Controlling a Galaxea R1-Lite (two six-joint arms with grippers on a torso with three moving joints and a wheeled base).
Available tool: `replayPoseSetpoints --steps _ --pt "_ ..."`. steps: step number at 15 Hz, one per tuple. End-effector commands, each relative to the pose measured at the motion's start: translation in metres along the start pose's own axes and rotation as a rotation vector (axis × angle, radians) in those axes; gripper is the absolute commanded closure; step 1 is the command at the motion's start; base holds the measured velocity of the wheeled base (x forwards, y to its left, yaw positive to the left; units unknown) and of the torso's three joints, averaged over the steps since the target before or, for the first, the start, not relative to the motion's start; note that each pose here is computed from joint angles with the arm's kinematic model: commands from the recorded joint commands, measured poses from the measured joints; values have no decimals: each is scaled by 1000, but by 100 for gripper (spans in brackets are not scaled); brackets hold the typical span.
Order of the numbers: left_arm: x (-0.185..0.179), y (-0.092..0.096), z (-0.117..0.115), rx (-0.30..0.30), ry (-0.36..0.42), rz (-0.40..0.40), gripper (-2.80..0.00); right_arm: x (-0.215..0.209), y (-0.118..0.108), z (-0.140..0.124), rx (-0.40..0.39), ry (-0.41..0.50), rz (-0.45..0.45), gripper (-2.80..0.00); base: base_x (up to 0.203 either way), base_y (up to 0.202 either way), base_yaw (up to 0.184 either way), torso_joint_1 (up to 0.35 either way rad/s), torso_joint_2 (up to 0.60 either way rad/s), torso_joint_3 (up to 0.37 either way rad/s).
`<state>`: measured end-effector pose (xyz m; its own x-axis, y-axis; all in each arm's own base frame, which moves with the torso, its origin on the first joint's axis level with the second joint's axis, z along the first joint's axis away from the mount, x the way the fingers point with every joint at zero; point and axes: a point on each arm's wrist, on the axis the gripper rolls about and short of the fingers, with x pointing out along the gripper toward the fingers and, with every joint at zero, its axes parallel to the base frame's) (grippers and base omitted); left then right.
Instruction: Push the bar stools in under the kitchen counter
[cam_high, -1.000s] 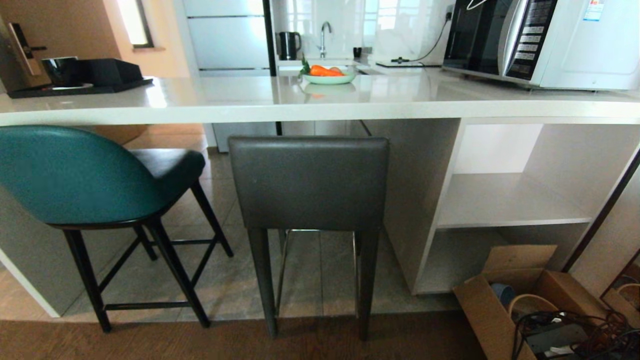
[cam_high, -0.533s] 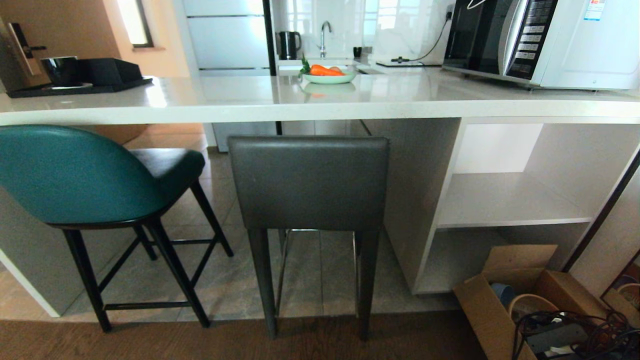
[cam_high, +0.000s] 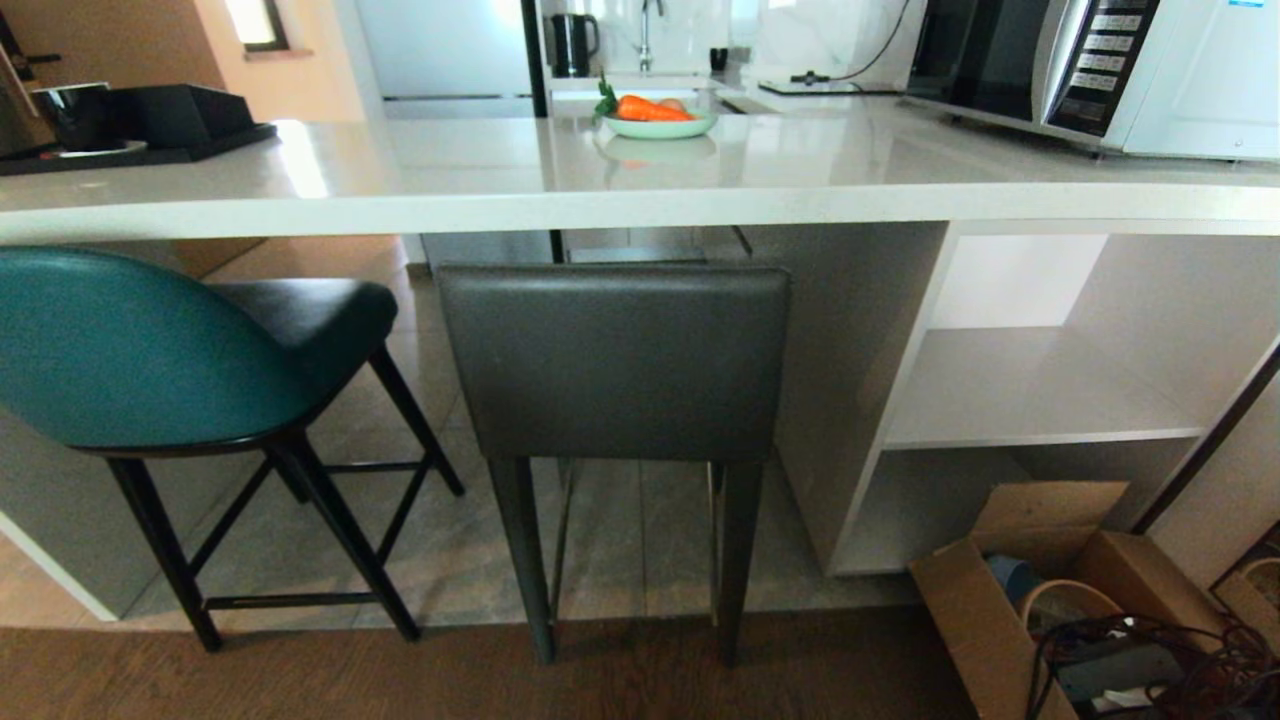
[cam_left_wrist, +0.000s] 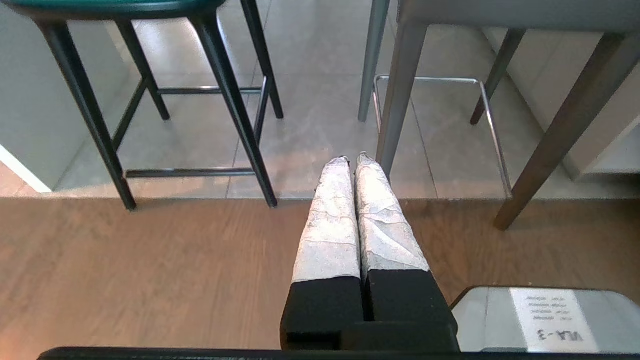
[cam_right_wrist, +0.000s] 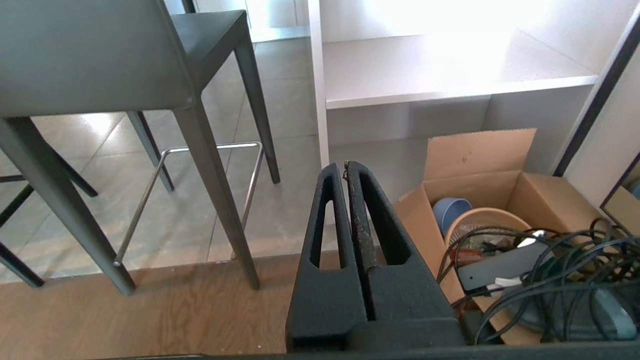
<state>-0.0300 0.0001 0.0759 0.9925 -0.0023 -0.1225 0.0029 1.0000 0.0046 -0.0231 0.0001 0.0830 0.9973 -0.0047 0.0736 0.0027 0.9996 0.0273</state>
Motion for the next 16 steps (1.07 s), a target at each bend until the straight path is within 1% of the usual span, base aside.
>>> replayPoseSetpoints --steps 1,3,8,11,16 --pt "0 0 0 0 1 -1 0 2 0 -8 0 28 -1 0 0 0 0 257 -483 -257" --pt "0 0 0 0 3 -1 0 2 0 -8 0 28 -1 0 0 0 0 154 -686 -155" --pt "0 0 0 0 3 -1 0 2 0 -8 0 28 -1 0 0 0 0 206 -461 -177" --pt "0 0 0 0 3 -2 0 2 0 -8 0 28 -1 0 0 0 0 81 -440 -197" --pt "0 0 0 0 3 -2 0 2 0 -8 0 28 -1 0 0 0 0 144 -87 -42"
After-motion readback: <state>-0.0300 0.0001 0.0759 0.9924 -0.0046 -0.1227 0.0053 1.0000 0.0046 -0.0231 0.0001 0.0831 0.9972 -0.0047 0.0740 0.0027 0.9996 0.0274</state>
